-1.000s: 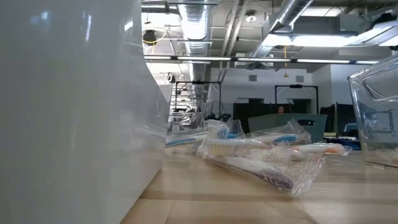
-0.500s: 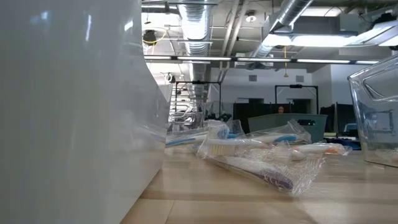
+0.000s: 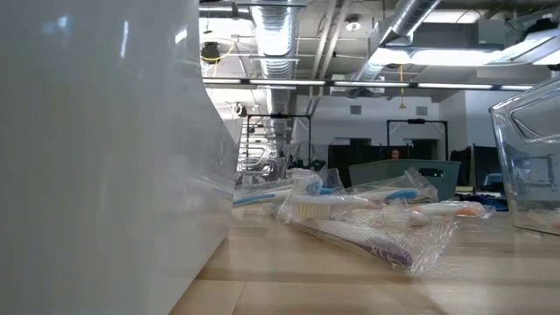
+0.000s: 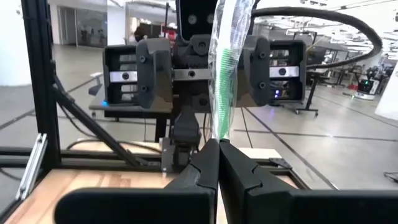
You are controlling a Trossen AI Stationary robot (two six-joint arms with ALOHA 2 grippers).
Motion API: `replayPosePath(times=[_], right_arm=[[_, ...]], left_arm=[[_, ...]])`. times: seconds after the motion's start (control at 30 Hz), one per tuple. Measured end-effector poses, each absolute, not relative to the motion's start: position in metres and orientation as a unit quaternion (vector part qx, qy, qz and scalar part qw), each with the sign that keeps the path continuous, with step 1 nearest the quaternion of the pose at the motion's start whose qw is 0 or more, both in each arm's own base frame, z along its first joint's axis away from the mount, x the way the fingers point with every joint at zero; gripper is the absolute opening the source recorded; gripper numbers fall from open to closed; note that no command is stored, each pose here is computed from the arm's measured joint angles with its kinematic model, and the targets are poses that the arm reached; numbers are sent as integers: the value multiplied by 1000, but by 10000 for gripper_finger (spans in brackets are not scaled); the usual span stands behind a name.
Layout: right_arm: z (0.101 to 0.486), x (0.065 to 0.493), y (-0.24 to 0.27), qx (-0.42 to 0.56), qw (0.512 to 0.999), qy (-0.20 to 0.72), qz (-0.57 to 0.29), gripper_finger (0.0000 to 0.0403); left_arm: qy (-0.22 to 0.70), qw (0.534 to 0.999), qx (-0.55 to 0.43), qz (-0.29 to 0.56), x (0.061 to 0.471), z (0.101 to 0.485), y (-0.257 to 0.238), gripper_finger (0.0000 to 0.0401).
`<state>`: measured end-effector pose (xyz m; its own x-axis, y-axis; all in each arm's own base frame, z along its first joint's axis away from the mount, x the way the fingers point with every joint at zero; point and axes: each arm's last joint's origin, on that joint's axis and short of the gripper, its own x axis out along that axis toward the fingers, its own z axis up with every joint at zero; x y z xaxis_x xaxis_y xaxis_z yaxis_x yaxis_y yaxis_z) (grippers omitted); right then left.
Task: Pick & Place Toothbrushes
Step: Put the green toothbrush into the top transparent bin
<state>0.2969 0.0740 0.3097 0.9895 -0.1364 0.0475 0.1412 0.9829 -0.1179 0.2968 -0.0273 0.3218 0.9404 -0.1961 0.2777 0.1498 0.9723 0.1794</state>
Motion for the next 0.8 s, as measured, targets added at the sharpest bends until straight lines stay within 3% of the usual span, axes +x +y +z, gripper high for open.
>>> replayPosePath(times=[0.37, 0.8], right_arm=[[311, 295, 80, -71, 995, -28, -61, 0], [312, 295, 80, -71, 995, -29, -60, 0]], left_arm=[[-146, 983, 67, -90, 297, 321, -27, 175], [-138, 984, 62, -90, 297, 320, -26, 15]])
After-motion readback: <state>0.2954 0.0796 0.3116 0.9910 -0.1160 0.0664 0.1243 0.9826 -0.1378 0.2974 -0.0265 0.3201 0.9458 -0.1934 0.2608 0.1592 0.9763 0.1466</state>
